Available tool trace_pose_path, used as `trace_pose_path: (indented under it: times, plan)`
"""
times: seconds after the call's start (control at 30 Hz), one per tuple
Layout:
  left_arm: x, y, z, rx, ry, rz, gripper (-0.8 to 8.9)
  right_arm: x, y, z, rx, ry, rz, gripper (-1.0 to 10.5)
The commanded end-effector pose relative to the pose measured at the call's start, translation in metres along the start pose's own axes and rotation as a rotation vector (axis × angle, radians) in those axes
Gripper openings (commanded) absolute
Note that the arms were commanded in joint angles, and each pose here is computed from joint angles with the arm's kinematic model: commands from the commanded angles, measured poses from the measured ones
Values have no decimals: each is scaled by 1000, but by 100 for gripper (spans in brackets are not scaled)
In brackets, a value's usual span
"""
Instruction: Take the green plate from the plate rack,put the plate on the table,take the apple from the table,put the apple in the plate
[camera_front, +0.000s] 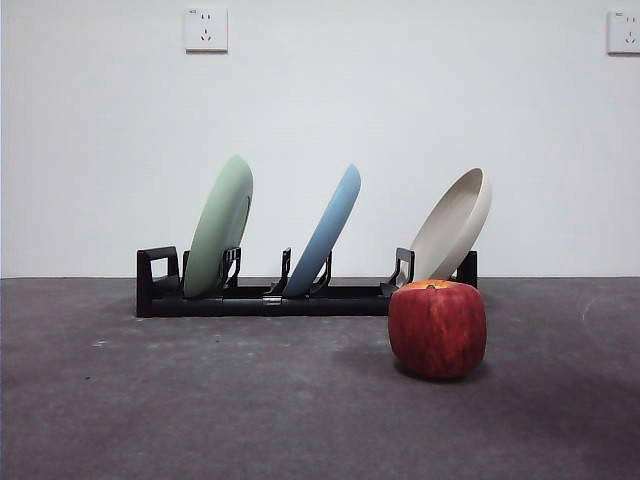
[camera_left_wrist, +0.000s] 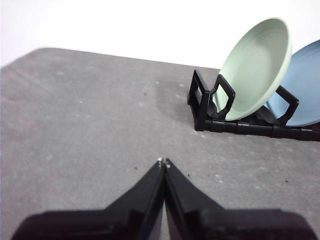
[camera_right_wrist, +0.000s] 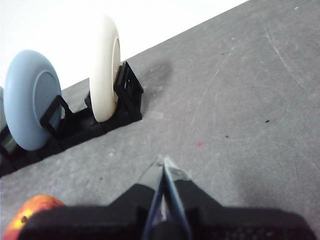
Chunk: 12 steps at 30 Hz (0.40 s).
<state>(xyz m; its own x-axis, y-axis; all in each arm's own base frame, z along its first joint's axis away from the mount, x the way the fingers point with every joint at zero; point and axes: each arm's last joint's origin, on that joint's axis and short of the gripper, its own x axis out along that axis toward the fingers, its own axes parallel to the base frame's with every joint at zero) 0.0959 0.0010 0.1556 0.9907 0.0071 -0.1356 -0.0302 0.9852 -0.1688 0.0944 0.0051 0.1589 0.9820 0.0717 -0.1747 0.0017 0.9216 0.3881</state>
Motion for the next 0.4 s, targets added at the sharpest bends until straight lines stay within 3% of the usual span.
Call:
trace_pose_path:
  times: [0.03, 0.27, 0.4]
  plan:
    - [-2, -1, 9, -104, -8, 1, -8, -5, 8, 19, 19, -40, 19, -11]
    - [-2, -7, 45, -126, 7, 4, -8, -4, 28, 66, -27, -22, 13, -10]
    - [4, -13, 75, -117, 27, 3, -8, 7, 43, 97, -104, 33, 79, -10]
